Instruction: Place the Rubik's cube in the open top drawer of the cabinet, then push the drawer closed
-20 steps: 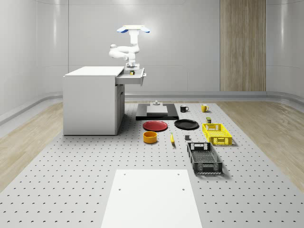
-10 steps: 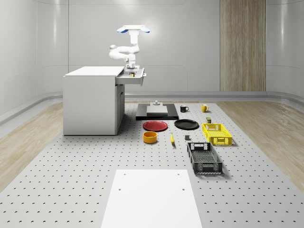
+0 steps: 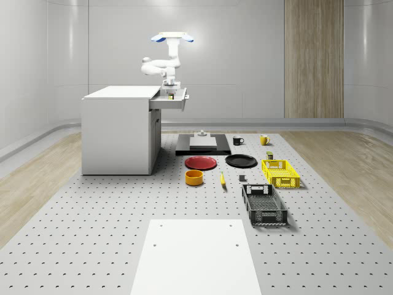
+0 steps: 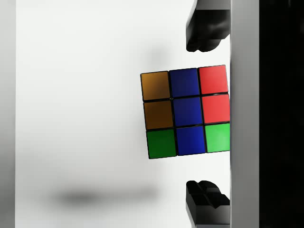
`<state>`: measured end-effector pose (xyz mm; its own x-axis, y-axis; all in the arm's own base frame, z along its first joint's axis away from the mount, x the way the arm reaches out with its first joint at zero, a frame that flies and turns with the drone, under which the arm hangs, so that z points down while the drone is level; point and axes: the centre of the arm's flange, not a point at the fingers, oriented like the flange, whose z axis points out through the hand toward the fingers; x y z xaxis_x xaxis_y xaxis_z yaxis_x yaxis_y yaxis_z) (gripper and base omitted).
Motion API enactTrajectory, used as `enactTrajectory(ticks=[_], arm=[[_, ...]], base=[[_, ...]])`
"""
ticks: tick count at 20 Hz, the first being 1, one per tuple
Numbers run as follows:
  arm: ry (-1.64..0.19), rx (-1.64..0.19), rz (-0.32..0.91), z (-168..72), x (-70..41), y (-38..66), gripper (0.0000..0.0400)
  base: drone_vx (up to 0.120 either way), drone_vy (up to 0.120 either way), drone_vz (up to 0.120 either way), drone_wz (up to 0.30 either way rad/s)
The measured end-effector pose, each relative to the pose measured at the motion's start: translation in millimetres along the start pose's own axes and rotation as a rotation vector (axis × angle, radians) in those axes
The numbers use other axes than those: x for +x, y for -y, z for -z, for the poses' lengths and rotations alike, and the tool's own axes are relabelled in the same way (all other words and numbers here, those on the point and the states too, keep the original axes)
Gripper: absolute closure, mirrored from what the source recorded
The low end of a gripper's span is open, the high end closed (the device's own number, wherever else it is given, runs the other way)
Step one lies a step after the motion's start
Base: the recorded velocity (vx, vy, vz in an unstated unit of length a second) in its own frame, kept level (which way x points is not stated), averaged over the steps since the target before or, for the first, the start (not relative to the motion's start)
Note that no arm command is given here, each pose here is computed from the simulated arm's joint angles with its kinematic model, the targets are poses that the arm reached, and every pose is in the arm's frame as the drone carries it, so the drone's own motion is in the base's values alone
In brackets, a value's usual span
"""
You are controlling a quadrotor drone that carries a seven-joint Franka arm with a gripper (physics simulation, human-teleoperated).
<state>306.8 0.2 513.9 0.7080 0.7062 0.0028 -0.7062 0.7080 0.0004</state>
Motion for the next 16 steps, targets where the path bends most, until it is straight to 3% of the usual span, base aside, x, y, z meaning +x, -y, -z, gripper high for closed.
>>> enactTrajectory(ticks=[8, 16], arm=[[-0.001, 0.0, -0.001, 13, -0.1, 0.1, 0.0], [-0.001, 0.0, -0.002, 15, -0.1, 0.1, 0.0]], base=[[0.0, 0.12, 0.115, 0.0], [0.0, 0.12, 0.0, 0.0]])
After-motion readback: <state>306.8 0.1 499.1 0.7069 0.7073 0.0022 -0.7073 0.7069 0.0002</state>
